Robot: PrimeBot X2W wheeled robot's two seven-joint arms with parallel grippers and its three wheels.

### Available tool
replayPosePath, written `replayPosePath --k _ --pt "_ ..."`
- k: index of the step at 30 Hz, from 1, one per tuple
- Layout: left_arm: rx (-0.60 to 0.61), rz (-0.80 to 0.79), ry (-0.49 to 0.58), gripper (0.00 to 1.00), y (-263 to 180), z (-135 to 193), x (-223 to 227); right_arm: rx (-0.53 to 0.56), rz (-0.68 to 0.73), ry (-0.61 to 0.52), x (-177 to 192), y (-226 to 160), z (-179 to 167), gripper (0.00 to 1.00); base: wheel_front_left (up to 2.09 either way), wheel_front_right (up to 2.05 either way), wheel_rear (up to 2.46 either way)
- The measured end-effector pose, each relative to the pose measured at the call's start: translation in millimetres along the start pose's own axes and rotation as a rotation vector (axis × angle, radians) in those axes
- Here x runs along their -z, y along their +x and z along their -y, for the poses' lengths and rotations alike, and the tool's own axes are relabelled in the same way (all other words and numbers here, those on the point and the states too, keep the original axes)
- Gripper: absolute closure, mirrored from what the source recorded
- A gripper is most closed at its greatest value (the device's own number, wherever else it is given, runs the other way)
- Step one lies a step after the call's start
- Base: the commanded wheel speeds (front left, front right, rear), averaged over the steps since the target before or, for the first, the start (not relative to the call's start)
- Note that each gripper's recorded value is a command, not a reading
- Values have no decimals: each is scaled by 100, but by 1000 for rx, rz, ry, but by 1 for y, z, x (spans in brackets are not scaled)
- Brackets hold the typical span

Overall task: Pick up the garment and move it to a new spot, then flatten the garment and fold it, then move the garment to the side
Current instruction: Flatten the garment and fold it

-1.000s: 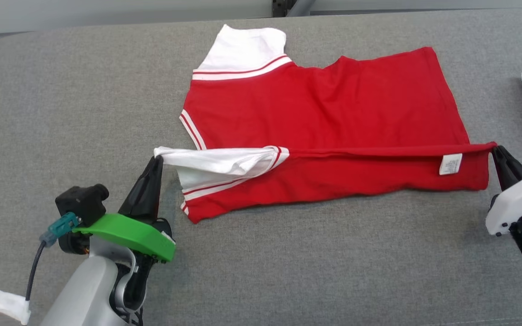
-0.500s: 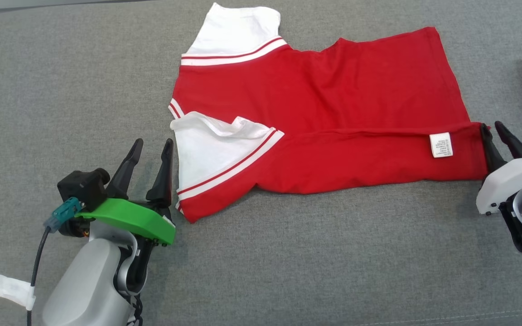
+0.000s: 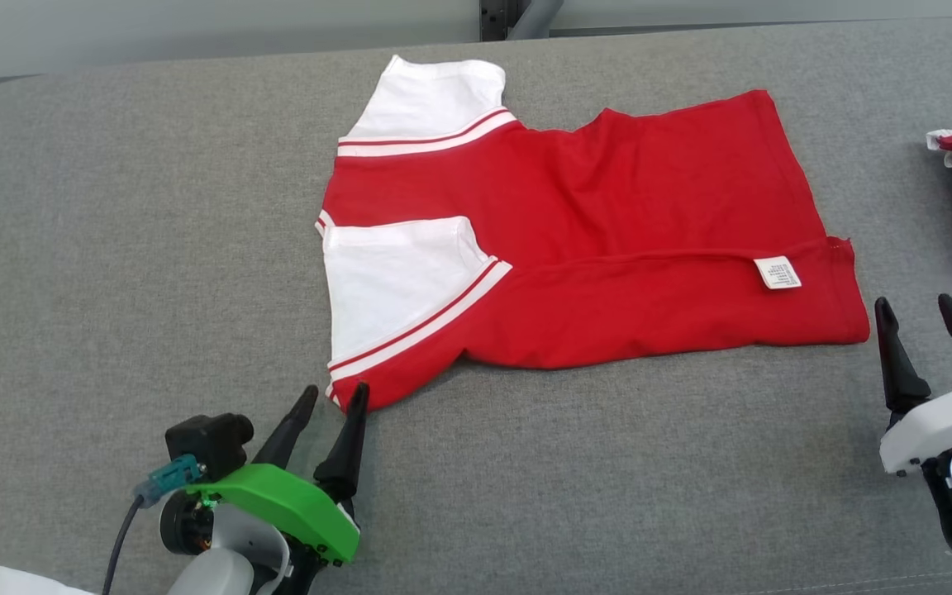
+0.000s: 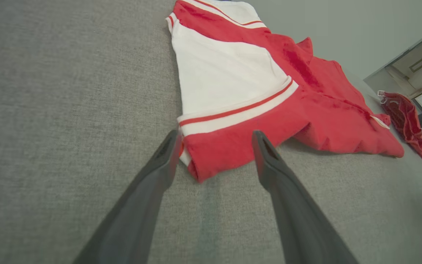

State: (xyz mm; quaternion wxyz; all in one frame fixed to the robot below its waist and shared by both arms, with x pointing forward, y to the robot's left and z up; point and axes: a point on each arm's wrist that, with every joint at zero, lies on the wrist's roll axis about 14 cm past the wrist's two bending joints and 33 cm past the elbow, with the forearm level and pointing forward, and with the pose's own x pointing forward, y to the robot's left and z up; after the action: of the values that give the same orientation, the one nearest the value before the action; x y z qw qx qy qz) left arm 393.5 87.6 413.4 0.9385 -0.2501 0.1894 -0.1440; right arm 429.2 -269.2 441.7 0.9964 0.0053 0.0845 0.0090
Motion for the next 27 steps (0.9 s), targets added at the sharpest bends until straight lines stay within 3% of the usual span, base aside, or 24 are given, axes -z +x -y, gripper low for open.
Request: replayPosePath --k 7,8,10,12,21,23,24,27 --pt "-29 -120 5 3 0 1 16 -4 -15 16 7 -11 -3 0 0 0 0" --pt "-35 -130 6 9 1 1 17 -4 -16 15 7 -12 -3 0 0 0 0" --pt "-54 -154 8 37 2 -2 20 -3 -20 14 9 -13 -2 0 0 0 0" --pt "-71 -172 13 48 3 -6 23 -3 -23 14 10 -13 -2 0 0 0 0" --pt "-76 -220 3 62 6 -7 32 -9 -31 15 12 -11 -4 0 0 0 0" --pt "-79 -234 3 75 6 -9 35 -13 -38 20 14 -10 -6 0 0 0 0" --pt "-81 -235 4 100 6 -9 35 -17 -41 21 15 -8 -8 0 0 0 0" --pt "-77 -232 5 100 7 -10 35 -27 -49 40 18 -3 -13 0 0 0 0"
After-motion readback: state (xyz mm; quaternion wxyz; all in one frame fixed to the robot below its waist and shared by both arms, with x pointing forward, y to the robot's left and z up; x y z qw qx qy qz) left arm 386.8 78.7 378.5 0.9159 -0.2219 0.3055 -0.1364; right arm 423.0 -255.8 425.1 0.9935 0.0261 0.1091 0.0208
